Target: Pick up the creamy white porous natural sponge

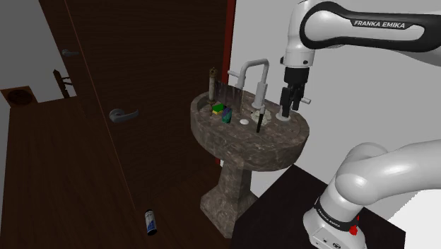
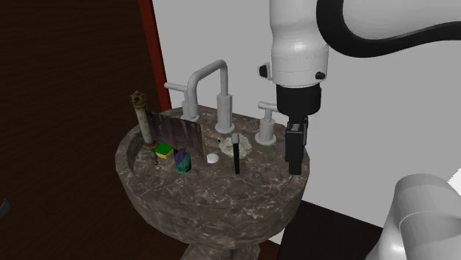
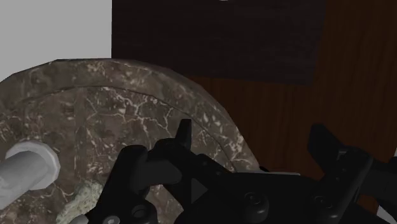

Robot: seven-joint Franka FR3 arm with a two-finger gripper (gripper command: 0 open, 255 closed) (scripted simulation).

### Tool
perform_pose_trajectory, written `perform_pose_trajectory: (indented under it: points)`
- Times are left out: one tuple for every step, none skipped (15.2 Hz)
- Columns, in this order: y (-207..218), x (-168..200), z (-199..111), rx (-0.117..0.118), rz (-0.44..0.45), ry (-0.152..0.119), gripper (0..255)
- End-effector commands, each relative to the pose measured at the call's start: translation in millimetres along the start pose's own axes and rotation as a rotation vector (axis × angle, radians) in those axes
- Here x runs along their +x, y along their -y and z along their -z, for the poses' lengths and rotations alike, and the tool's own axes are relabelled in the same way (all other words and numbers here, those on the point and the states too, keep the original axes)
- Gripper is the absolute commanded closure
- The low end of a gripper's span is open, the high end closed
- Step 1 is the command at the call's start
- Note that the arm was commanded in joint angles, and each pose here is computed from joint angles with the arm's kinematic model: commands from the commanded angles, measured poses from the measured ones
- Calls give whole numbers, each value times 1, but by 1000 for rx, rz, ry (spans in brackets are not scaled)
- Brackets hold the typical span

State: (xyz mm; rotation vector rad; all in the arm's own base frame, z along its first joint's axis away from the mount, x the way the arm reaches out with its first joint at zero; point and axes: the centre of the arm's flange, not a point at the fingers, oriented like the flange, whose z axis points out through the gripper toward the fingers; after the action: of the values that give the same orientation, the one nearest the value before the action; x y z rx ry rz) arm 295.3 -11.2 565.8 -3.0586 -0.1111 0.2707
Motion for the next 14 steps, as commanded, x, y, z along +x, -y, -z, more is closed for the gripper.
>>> perform_pose_trajectory:
  points:
    - [0,0,0,0,0,0,0]
    - [-8,11,-4,0,-18,4,0]
    - [-16,21,-7,-1,-37,8,0]
    - [-24,31,-11,-1,-55,13,0]
    - [-33,41,-14,-1,-74,17,0]
    - [-41,51,-18,-2,-92,21,0]
    - [-50,61,-22,-2,-111,25,0]
    - [-59,71,-26,-2,-129,30,0]
    - [-68,80,-29,-3,-148,34,0]
    - [-78,89,-33,-3,-166,38,0]
    - [-87,98,-37,-3,-185,42,0]
    - [-97,107,-41,-4,-203,47,0]
    - [-107,116,-45,-4,-222,51,0]
    - [-117,124,-49,-4,-240,55,0]
